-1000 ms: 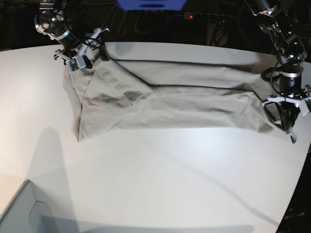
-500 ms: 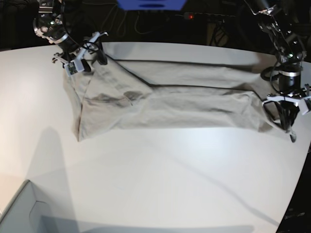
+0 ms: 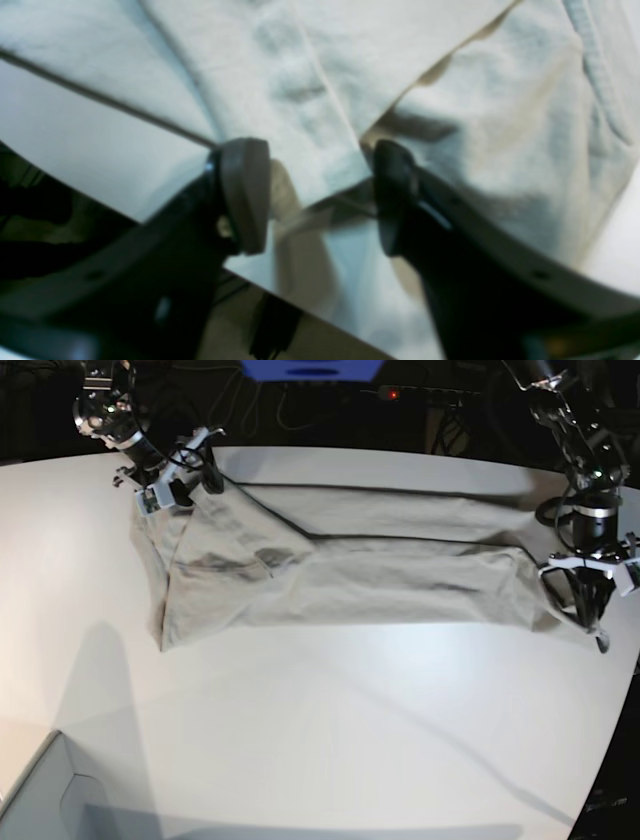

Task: Layout the t-shirt on the table in an organized manner, then fold the t-shirt properly
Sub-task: 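Hold the folded shirt with both grippers and straighten its edge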

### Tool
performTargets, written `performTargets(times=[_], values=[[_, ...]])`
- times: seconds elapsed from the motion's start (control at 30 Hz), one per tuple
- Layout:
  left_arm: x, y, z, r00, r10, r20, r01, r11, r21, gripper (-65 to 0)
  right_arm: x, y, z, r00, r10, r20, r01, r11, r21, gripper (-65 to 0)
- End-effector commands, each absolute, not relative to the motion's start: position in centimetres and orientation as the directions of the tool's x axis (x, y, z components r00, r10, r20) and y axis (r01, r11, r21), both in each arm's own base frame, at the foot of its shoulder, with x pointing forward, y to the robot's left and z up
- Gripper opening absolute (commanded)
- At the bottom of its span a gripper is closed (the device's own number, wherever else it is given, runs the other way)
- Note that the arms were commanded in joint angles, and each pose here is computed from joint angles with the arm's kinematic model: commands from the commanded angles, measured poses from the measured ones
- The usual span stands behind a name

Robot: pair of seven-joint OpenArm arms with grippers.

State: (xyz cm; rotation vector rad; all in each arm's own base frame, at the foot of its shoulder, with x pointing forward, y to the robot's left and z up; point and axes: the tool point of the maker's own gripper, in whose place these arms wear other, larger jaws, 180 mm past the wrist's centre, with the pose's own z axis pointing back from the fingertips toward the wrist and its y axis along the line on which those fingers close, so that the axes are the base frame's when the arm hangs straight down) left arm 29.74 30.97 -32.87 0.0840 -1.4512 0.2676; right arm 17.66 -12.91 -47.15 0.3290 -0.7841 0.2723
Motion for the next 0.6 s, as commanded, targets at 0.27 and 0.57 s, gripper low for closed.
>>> performTargets(times=[0.27,0.57], values=[[30.1,31.3,-31.2,0.036,0.113,0.993,-0.226,0.969,-0.102,-64.9,19.4,-13.0,-44.3,0.607,0.144,0.782,-0.387,0.912,0.133,-65.0],[30.2,31.3,-31.1,0.036,0.112,0.993,-0.226,0.969,-0.101,-64.9,23.7,-12.9,-40.2,0.482,0.172,0.859,-0.418,0.907,0.053,-65.0]])
